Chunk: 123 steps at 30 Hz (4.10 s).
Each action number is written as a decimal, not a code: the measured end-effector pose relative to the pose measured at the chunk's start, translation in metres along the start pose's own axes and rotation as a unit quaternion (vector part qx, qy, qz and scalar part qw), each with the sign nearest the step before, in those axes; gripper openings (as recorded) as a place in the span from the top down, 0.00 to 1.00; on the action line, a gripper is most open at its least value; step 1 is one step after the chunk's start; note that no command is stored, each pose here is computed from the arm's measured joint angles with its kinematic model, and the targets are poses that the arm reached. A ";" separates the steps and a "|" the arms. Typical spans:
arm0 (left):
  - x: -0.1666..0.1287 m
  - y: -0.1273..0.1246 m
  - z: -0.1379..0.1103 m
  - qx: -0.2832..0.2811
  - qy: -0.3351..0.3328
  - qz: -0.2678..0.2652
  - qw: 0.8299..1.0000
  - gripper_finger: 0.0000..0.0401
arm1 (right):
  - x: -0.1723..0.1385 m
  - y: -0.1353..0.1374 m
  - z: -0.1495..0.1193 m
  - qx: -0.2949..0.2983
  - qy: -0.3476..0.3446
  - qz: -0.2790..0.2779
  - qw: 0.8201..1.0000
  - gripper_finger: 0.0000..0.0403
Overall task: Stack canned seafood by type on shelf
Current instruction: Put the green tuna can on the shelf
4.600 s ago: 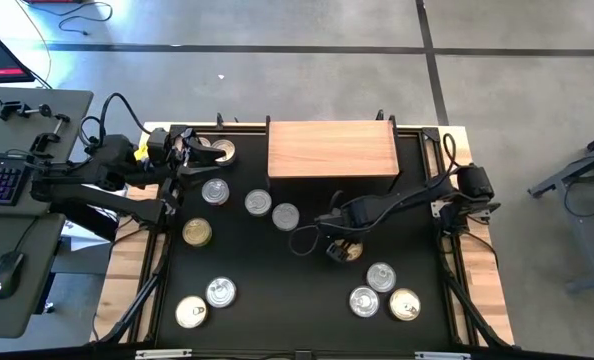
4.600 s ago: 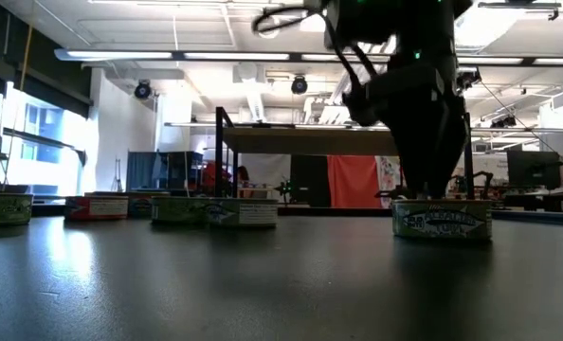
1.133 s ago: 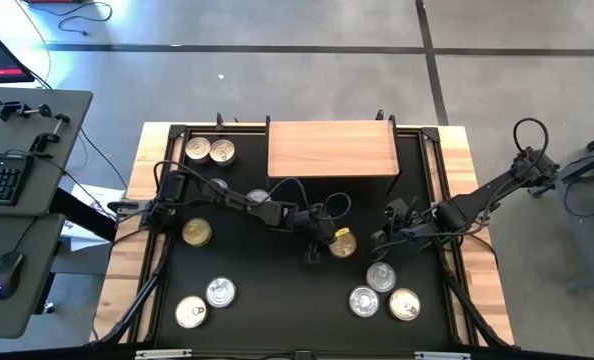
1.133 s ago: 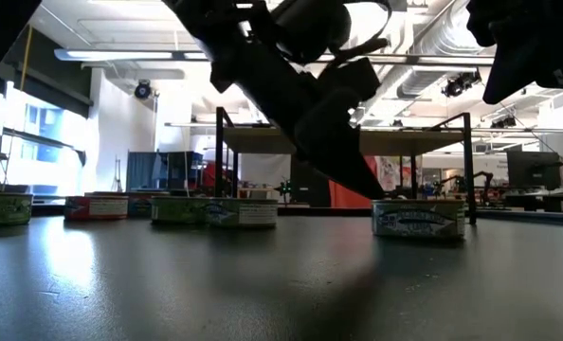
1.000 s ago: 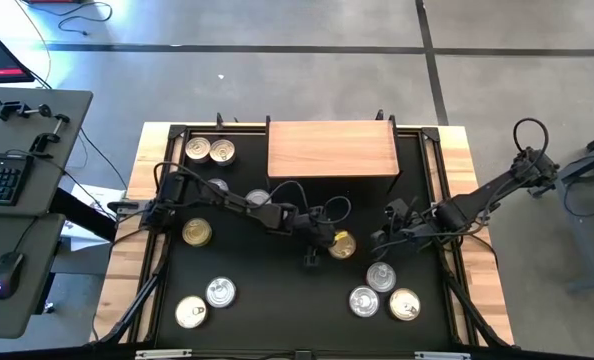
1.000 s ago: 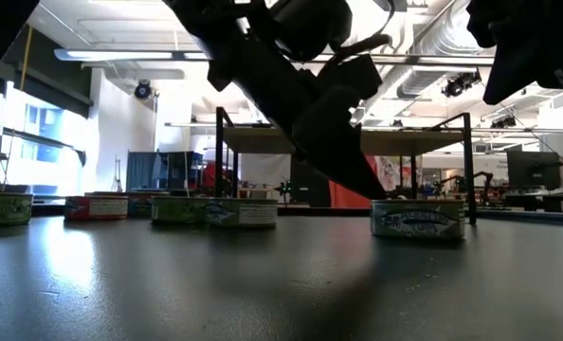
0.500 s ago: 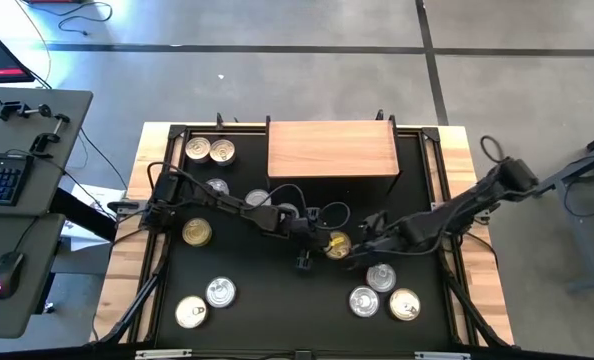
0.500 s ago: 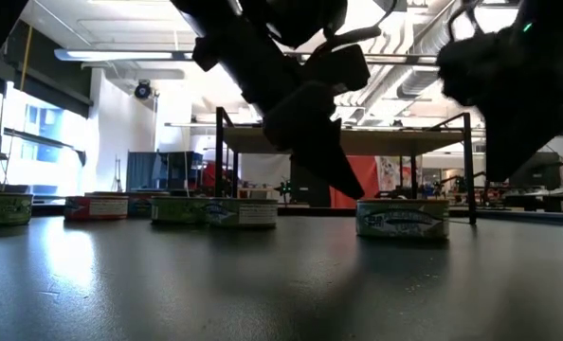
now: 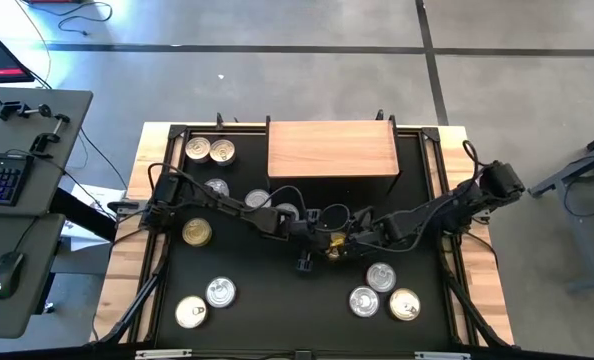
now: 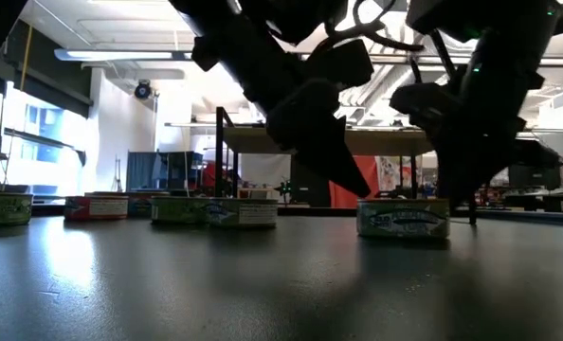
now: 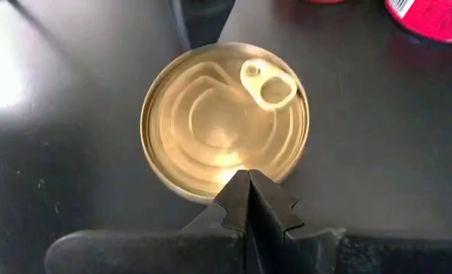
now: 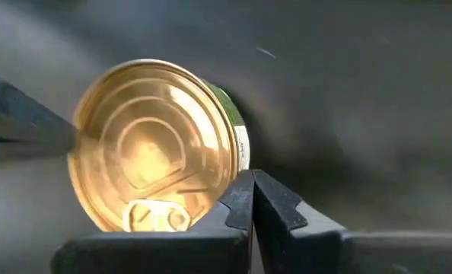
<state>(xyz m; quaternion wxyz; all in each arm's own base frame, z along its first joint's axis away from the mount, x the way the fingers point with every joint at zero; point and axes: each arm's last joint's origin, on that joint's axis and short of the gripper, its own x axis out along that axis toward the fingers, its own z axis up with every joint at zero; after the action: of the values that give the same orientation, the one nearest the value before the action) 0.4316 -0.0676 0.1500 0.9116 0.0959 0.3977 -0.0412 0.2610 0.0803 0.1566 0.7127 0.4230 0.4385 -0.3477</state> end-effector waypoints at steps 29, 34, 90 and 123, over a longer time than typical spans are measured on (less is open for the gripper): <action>0.003 -0.013 -0.041 -0.021 0.075 0.032 0.996 1.00 | -0.004 0.019 0.006 0.022 -0.033 0.083 0.996 1.00; -0.001 -0.019 -0.042 -0.008 0.084 0.057 0.995 1.00 | -0.015 0.032 0.006 0.017 -0.029 0.109 0.993 1.00; -0.181 -0.034 -0.051 -0.269 -0.123 0.157 0.942 1.00 | -0.001 0.056 0.069 -0.680 0.122 0.025 0.722 0.20; -0.305 0.006 -0.033 -0.182 -0.341 0.131 0.913 1.00 | -0.134 0.065 0.083 -0.491 -0.142 -0.323 0.797 0.70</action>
<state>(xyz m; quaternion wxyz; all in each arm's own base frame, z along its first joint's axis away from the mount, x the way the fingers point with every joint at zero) 0.2020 -0.0550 0.3525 0.9907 -0.0408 0.0468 0.1212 0.2944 0.0471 0.3205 0.7255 -0.2038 0.5553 -0.3519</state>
